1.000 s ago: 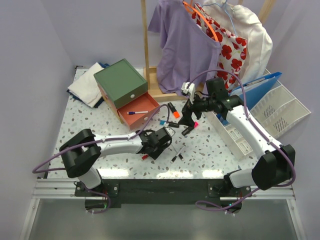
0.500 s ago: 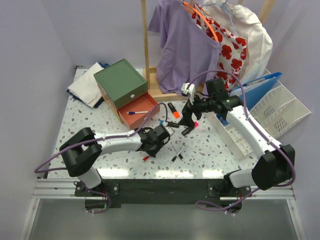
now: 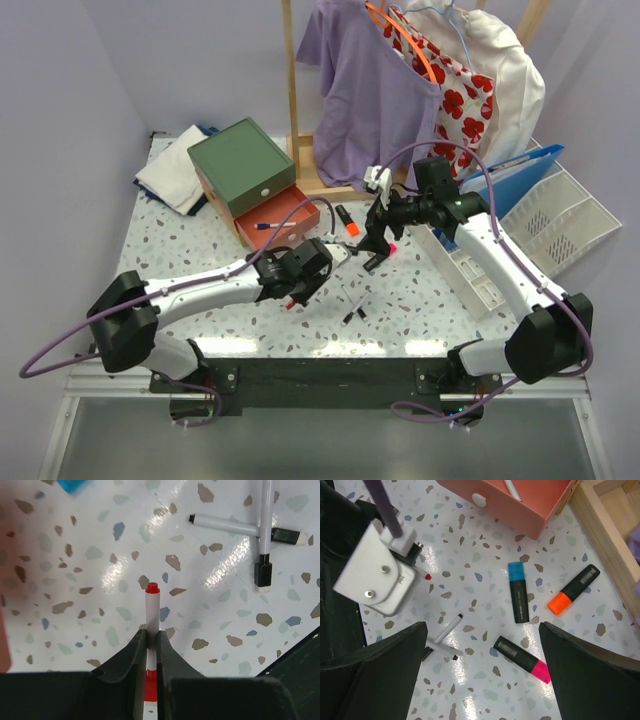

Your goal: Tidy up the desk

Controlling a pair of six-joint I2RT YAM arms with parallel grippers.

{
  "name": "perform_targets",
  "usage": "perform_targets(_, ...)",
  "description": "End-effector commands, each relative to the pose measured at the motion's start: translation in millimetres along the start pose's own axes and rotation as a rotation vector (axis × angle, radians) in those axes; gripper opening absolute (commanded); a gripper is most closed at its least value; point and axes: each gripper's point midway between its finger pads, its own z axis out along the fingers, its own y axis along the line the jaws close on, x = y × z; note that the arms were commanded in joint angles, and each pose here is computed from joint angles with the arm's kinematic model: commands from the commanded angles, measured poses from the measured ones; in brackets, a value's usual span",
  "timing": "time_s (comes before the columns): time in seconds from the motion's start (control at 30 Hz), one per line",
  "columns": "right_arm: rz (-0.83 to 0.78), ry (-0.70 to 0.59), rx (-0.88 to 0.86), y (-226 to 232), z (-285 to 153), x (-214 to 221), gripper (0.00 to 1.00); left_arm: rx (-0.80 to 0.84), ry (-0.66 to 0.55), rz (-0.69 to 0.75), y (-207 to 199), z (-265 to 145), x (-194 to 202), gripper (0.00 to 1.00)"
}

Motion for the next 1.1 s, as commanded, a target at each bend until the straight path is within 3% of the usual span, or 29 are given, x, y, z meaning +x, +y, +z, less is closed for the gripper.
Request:
perform_targets(0.0,-0.059,-0.049,-0.006,4.7,-7.1,-12.8,0.99,-0.085,-0.134,0.083,27.1,-42.6,-49.8,0.00)
perform_targets(0.37,-0.079,-0.050,0.000,5.4,-9.6,-13.5,0.99,-0.381,-0.277,0.107,132.4,-102.9,-115.9,0.00)
perform_targets(0.7,-0.075,-0.043,-0.007,5.6,-8.1,-11.3,0.99,-0.510,-0.229,0.116,194.6,-86.7,-133.9,0.01)
perform_targets(0.73,-0.072,-0.040,-0.009,5.4,-7.5,-10.3,0.99,-0.527,-0.229,0.112,198.5,-85.7,-135.8,0.03)
perform_targets(0.77,-0.072,-0.040,-0.009,5.4,-7.5,-10.3,0.99,-0.548,-0.211,0.111,203.4,-82.1,-134.9,0.15)
perform_targets(0.9,-0.072,-0.035,-0.005,4.5,-7.3,-9.2,0.99,-0.563,-0.207,0.097,208.2,-76.1,-137.2,0.42)
perform_targets(0.97,-0.069,-0.032,-0.004,3.7,-6.7,-8.2,0.99,-0.560,-0.219,0.086,207.6,-77.7,-139.5,0.49)
perform_targets(1.07,-0.071,-0.026,0.001,2.5,-5.9,-7.0,0.99,-0.551,-0.247,0.063,205.3,-84.7,-141.6,0.53)
